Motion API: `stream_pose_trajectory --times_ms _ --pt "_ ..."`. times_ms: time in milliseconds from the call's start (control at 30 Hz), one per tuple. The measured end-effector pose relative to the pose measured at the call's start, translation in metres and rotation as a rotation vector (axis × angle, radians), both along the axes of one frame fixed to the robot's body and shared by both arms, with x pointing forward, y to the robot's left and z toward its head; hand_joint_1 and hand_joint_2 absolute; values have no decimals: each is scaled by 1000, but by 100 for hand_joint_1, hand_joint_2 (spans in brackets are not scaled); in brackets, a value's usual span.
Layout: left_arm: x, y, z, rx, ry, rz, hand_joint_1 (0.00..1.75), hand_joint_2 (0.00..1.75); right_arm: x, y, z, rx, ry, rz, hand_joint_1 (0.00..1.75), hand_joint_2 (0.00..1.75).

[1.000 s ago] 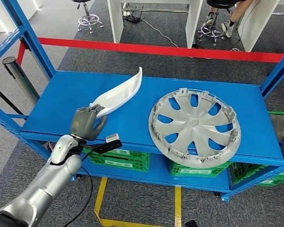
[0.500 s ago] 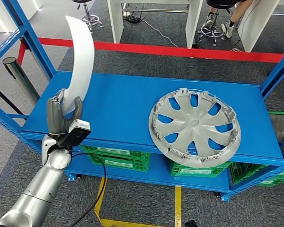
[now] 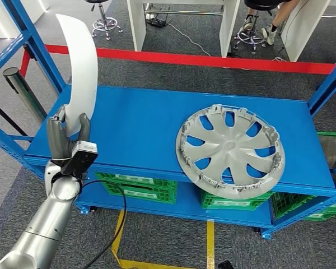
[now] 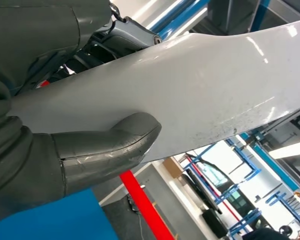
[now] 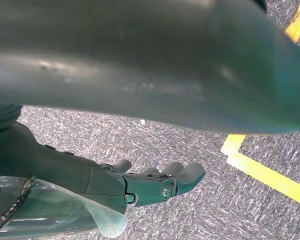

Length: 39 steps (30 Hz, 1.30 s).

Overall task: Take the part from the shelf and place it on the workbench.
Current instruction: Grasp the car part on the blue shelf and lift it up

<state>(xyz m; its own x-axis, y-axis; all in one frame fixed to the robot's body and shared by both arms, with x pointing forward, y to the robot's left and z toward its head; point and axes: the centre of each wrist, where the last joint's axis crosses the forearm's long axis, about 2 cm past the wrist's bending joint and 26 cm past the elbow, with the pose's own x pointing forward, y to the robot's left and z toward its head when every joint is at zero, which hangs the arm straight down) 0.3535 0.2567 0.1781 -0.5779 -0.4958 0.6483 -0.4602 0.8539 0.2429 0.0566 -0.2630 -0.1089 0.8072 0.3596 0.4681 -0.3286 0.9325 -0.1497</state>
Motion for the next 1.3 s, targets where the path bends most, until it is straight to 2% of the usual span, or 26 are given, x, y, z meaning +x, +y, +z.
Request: stream_pose_trajectory --times_ms 1300 --pt "0 9 -4 -97 5 -25 175 175 1 -1 0 -13 1 14 0 0"
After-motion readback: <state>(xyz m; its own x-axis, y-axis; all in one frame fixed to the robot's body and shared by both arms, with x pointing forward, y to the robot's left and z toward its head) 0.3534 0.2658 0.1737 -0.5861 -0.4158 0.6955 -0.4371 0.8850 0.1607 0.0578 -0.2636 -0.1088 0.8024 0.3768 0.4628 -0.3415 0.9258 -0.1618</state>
